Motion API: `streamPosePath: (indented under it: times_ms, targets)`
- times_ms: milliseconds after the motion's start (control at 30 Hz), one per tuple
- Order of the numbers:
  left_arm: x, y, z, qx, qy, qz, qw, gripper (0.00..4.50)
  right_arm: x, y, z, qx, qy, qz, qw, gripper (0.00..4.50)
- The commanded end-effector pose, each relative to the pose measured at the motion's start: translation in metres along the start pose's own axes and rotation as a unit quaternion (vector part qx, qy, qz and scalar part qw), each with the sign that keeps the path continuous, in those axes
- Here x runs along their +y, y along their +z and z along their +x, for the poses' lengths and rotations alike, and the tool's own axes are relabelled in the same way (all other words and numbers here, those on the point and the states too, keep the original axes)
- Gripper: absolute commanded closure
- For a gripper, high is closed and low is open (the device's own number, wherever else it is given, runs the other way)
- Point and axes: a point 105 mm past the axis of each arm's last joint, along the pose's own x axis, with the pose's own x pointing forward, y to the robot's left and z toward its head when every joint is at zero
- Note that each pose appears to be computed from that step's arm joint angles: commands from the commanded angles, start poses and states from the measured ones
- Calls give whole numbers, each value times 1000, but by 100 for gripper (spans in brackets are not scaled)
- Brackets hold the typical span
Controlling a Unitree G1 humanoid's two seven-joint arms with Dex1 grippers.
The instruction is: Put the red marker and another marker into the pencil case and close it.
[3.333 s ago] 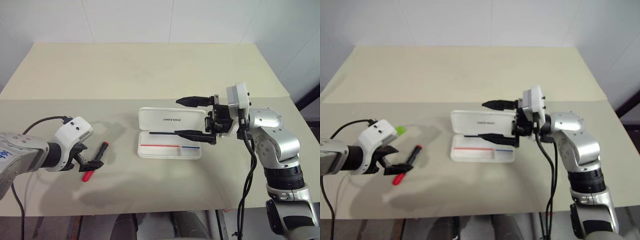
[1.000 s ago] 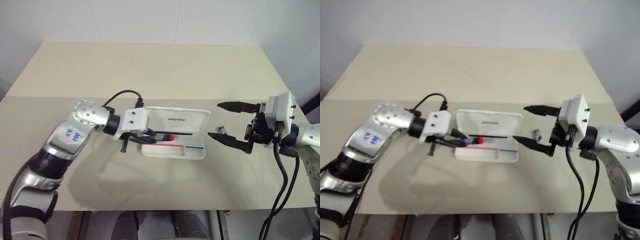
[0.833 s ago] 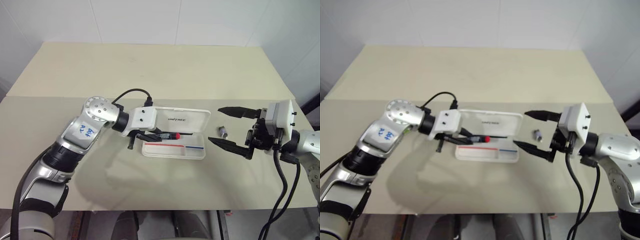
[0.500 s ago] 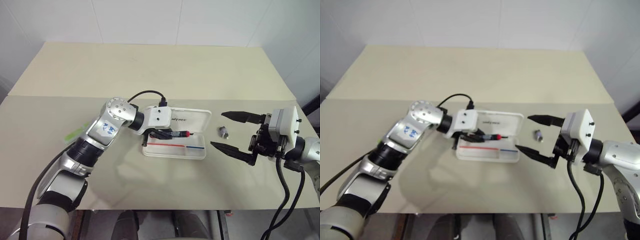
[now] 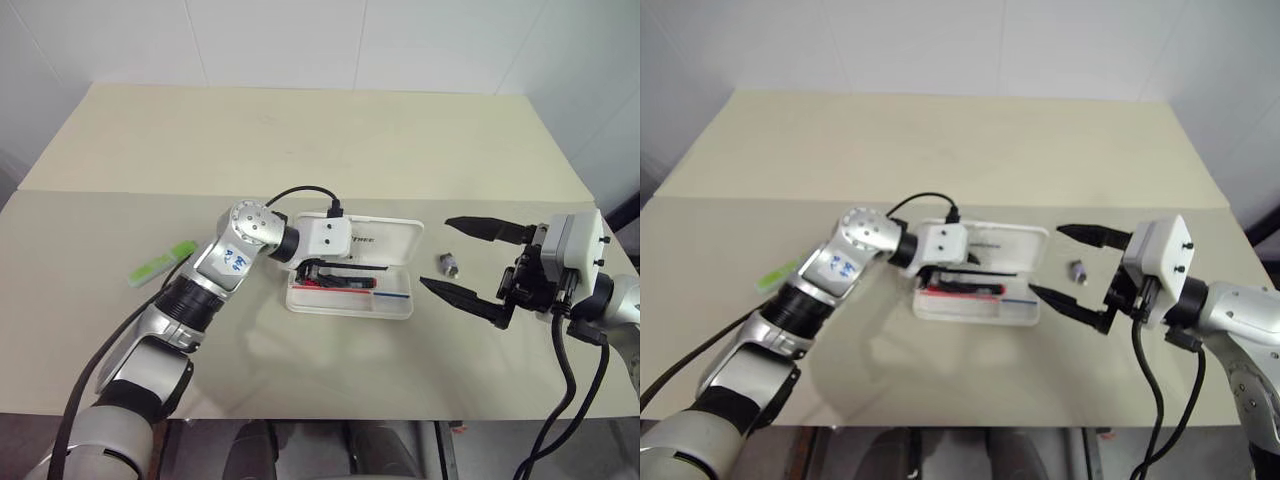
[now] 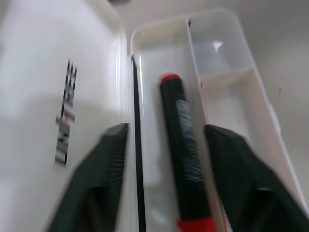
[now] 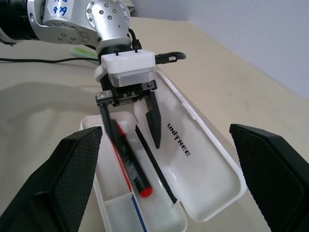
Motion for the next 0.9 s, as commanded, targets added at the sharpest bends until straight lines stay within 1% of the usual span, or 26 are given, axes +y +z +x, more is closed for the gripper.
streamPosePath:
  times_ms: [33, 67, 100, 200, 300, 433, 567, 667, 800, 900]
  targets:
    - [5, 30, -10, -43, 5, 32, 999, 40, 2, 8, 4, -19, 8, -10, 1000, 0]
    - [3, 34, -11, -51, 1, 34, 998, 9, 2, 8, 6, -21, 10, -10, 1000, 0]
    - [1, 38, -14, -61, -4, 38, 997, 2, 3, 8, 7, -23, 13, -8, 1000, 0]
    - [-7, 49, -25, -86, -19, 47, 995, 2, 2, 7, 13, -31, 27, -5, 999, 0]
    - [-13, 53, -39, -96, -22, 42, 994, 2, 0, 7, 20, -41, 41, -5, 998, 0]
    - [-16, 46, -60, -77, 0, 27, 997, 2, -3, 9, 28, -57, 58, -5, 997, 0]
    - [-17, 32, -103, -60, 47, -25, 997, 2, -3, 19, 42, -93, 90, -4, 992, 0]
    - [-17, 24, -130, -49, 82, -59, 994, 2, -2, 23, 49, -104, 111, -11, 988, 0]
    - [-23, 12, -175, -11, 126, -114, 985, 2, -2, 30, 60, -123, 140, -19, 982, 0]
    - [-27, -4, -200, 41, 147, -152, 976, 2, 0, 37, 66, -139, 158, -24, 977, 0]
